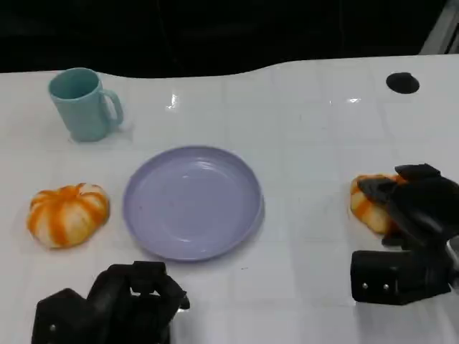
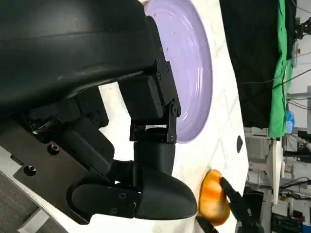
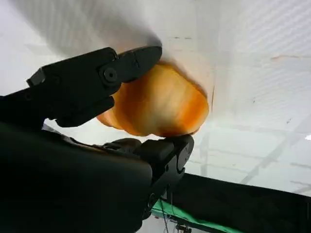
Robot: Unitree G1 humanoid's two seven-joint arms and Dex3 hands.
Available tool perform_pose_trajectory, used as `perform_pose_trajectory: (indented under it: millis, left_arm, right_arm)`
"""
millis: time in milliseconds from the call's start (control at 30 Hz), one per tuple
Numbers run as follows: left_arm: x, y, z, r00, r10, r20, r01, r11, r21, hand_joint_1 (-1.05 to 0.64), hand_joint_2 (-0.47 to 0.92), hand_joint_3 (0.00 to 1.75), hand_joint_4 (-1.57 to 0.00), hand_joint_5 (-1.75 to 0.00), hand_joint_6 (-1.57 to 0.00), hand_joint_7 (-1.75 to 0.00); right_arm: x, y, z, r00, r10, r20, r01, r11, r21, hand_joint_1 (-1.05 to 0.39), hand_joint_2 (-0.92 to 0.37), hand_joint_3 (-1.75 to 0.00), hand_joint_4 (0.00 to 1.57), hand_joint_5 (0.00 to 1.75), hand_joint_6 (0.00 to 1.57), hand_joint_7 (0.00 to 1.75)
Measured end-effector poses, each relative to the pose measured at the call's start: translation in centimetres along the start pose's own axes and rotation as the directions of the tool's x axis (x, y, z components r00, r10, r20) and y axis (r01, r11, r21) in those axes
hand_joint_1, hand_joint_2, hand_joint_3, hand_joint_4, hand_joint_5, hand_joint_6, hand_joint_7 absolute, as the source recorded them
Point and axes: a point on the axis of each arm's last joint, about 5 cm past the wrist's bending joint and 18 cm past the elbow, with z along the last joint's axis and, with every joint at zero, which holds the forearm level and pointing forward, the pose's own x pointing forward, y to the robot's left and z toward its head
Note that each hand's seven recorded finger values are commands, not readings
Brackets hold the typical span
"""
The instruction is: Grasp the bread from the table and place it into the plate.
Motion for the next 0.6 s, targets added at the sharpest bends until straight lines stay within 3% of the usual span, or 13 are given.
perform_pose_trajectory:
  millis: [67,133,200,333,367,400,467,533,600]
  left_arm:
    - [0.0,0.0,0.0,1.000,0.001,0.001,-0.001,1.000,0.000,-1.05,0.53,0.71,-1.57,-1.23,-1.39,-0.87]
    - [0.0,0.0,0.1,1.000,0.000,0.005,0.000,1.000,0.001,-1.05,0.53,0.72,-1.57,-1.23,-1.39,-0.88]
    - [0.0,0.0,0.1,1.000,0.001,0.006,-0.001,1.000,0.001,-1.05,0.53,0.72,-1.57,-1.23,-1.39,-0.88]
    - [-0.1,0.0,0.1,1.000,0.002,0.005,-0.002,1.000,0.001,-1.05,0.53,0.72,-1.57,-1.23,-1.39,-0.88]
    - [-0.2,0.0,0.0,1.000,0.003,0.004,-0.003,1.000,0.001,-1.05,0.54,0.72,-1.57,-1.23,-1.39,-0.88]
    - [-0.2,0.0,0.0,1.000,0.004,0.003,-0.004,1.000,0.001,-1.05,0.54,0.72,-1.57,-1.23,-1.39,-0.88]
    - [-0.3,0.0,0.0,1.000,0.005,0.001,-0.005,1.000,0.001,-1.05,0.54,0.72,-1.57,-1.23,-1.39,-0.88]
    - [-0.3,0.0,0.0,1.000,0.005,0.001,-0.005,1.000,0.001,-1.05,0.54,0.72,-1.57,-1.23,-1.39,-0.88]
    - [-0.3,0.0,0.0,1.000,0.005,0.001,-0.005,1.000,0.001,-1.05,0.53,0.72,-1.57,-1.23,-1.39,-0.88]
  right_arm:
    - [0.4,0.09,0.1,1.000,0.004,-0.008,-0.004,1.000,0.010,-0.27,-0.89,-0.02,0.61,0.14,0.62,0.05]
    - [0.7,0.34,0.2,1.000,-0.002,-0.013,0.003,1.000,0.030,-0.25,-0.91,-0.05,0.92,0.19,0.92,0.10]
    - [0.8,0.62,0.2,0.999,-0.032,-0.010,0.033,0.998,0.056,-0.24,-0.92,-0.06,1.09,0.25,1.06,0.14]
    - [0.9,1.19,0.0,0.994,-0.105,-0.002,0.105,0.991,0.082,-0.23,-0.92,-0.10,0.89,1.09,1.21,0.16]
    - [0.9,1.30,-0.1,0.993,-0.120,0.001,0.120,0.989,0.081,-0.22,-0.92,-0.13,0.81,1.45,1.10,0.51]
    - [0.9,1.38,-0.1,0.991,-0.134,0.006,0.133,0.988,0.078,-0.21,-0.92,-0.14,0.80,1.59,0.98,0.78]
    - [1.0,1.51,-0.1,0.988,-0.152,0.014,0.151,0.987,0.060,-0.21,-0.92,-0.13,0.83,1.71,0.90,0.92]
    - [1.1,1.50,-0.2,0.987,-0.161,0.024,0.160,0.986,0.040,-0.22,-0.92,-0.12,0.85,1.74,0.88,0.93]
    - [1.2,1.50,-0.1,0.985,-0.166,0.039,0.165,0.986,0.017,-0.24,-0.92,-0.13,0.85,1.74,0.86,1.07]
